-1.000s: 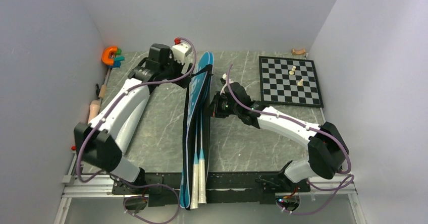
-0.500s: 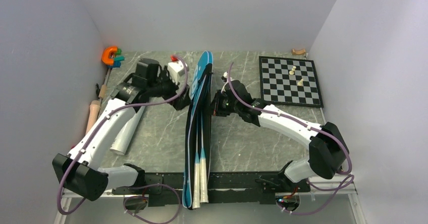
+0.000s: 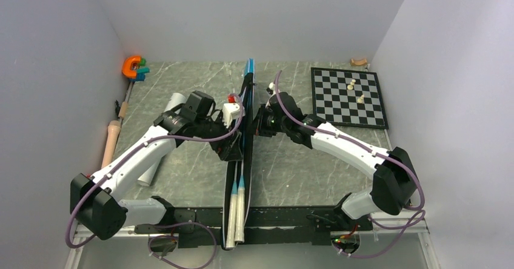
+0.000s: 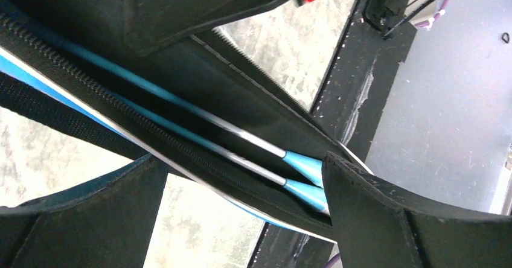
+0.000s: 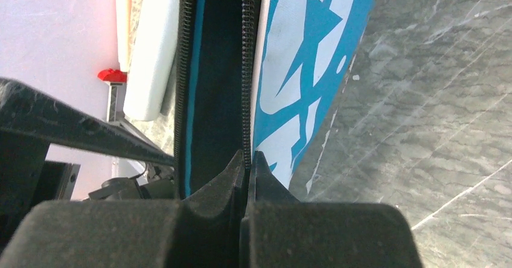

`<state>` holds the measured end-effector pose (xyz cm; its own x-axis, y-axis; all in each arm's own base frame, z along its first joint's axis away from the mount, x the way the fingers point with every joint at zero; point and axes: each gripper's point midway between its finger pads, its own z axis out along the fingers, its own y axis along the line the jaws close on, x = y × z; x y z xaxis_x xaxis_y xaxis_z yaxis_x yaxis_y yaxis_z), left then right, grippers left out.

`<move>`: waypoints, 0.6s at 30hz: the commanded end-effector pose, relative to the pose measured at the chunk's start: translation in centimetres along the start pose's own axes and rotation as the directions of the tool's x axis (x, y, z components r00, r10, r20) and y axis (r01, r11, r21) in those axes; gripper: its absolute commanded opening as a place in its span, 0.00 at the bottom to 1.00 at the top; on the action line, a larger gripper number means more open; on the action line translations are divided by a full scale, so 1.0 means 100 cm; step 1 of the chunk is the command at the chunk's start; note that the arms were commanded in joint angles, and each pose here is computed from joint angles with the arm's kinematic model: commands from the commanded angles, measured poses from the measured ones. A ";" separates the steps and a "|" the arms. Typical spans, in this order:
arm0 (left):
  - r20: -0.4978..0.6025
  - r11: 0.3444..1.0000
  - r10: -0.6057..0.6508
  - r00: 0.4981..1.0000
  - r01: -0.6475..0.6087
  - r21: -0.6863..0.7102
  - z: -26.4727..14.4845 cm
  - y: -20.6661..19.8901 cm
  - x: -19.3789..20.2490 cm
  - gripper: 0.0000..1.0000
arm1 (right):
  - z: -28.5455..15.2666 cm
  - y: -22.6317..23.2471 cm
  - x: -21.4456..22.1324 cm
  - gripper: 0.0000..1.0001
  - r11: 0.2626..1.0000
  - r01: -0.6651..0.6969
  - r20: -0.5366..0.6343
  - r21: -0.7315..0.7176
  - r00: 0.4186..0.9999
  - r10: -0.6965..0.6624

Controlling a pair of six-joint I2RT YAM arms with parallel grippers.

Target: Pack up the badminton gear

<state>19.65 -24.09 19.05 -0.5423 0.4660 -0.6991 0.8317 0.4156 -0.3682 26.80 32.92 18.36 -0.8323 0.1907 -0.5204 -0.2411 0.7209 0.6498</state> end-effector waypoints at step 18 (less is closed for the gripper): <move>-0.029 0.980 0.062 0.998 -0.066 -0.189 0.026 0.015 -0.013 0.99 | -0.012 0.066 -0.037 0.00 0.968 -0.238 0.151 -0.077 0.957 0.247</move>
<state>20.15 -26.31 17.66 -0.5046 0.5392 -0.6743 0.8488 0.4525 -0.2733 26.26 34.55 19.26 -0.8459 0.3293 -0.4194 -0.0706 0.7104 0.7003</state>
